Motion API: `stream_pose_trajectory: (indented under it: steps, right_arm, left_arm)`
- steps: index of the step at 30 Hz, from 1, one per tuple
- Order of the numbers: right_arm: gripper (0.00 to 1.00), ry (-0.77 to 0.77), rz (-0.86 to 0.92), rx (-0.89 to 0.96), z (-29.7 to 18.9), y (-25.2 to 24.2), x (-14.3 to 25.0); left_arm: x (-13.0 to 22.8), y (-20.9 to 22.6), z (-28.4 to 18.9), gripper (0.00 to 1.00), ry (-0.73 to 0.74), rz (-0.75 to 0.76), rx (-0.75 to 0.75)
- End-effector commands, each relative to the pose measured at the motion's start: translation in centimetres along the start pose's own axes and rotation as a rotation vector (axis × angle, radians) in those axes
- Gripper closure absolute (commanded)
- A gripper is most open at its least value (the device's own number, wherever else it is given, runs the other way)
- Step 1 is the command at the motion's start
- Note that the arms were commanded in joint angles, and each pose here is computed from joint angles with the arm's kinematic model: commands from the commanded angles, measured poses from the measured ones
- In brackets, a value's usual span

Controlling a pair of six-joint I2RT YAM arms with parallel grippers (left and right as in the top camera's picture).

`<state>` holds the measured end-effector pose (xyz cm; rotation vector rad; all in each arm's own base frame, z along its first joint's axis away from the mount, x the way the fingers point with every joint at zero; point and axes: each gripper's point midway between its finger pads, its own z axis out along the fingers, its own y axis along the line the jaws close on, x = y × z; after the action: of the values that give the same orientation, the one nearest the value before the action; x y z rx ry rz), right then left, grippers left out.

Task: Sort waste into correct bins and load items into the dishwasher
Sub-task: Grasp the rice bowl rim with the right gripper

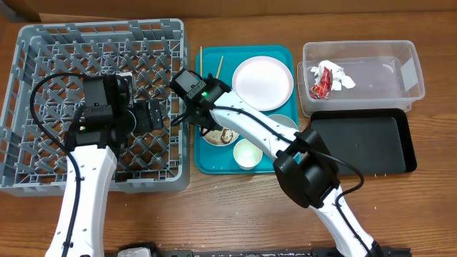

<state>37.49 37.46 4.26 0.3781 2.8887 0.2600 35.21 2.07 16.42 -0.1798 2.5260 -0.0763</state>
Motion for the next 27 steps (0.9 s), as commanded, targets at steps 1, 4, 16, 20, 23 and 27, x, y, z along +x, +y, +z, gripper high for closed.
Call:
stream_pose_trajectory:
  steps: [1,4,16,20,23,27]
  right_arm:
    - [0.83,0.020,-0.032,0.025,0.6,-0.5,0.6]
    - [0.83,0.037,-0.075,0.043,1.1,-0.7,1.4]
    - [0.96,0.080,-0.203,0.047,1.4,-0.5,3.3]
    - [0.96,0.097,-0.272,0.015,0.3,0.2,3.1]
    - [0.96,0.091,-0.307,0.008,-2.0,0.4,2.2]
    - [0.96,0.078,-0.373,-0.005,-6.7,0.4,0.6]
  left_arm:
    - [-0.4,-0.4,0.0,0.00,-0.007,0.024,0.001]
    - [-0.4,-0.4,0.0,0.00,-0.007,0.024,0.001]
    - [-0.4,-0.4,0.0,0.00,-0.007,0.024,0.001]
    - [-0.4,-0.4,0.0,0.00,-0.006,0.024,0.001]
    - [-0.4,-0.4,0.0,0.00,-0.006,0.024,0.001]
    - [-0.4,-0.4,0.0,0.00,-0.007,0.024,0.001]
